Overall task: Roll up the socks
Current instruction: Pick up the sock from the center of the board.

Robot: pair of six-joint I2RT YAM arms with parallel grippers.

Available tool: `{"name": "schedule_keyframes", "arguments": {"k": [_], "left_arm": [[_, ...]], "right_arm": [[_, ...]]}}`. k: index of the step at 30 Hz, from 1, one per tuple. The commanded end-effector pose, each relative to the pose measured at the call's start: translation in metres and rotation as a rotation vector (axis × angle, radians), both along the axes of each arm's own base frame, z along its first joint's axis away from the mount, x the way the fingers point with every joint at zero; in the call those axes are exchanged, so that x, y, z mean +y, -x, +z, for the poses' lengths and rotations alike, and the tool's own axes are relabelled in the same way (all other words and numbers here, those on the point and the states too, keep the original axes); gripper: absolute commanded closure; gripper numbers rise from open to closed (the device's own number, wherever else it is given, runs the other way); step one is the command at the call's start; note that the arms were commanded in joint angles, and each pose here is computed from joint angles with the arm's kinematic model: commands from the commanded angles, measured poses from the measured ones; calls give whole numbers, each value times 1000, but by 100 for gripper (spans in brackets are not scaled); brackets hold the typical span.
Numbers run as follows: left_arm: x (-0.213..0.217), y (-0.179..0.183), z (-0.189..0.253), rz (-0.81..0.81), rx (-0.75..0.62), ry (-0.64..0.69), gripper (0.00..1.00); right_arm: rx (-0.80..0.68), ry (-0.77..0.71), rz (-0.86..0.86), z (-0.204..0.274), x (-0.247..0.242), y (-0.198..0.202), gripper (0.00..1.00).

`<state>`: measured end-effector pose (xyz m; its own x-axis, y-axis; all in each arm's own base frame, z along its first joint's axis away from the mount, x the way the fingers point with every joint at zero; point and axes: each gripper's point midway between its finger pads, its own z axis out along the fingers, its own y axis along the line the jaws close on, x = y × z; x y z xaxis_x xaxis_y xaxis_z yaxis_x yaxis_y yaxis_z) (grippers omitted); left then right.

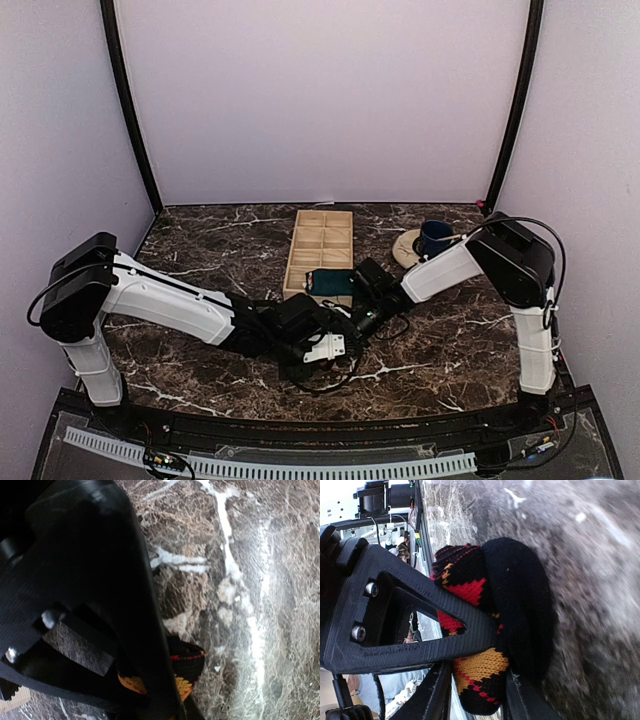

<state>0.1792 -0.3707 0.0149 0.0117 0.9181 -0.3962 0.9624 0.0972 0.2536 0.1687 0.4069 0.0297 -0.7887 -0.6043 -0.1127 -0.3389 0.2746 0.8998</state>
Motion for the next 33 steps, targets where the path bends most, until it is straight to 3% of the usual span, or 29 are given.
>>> {"name": "schedule_keyframes", "arguments": {"k": [1, 17, 20, 33], "left_arm": [[62, 38, -72, -5, 206, -273, 99], [69, 30, -79, 39, 206, -307, 100], [69, 28, -78, 48, 200, -310, 93], [69, 27, -80, 55, 207, -320, 92]], "right_arm": [[-12, 111, -67, -24, -18, -2, 68], [-16, 108, -117, -21, -29, -7, 64], [-25, 105, -133, -18, -30, -10, 54], [-34, 110, -176, -16, -41, -12, 50]]}}
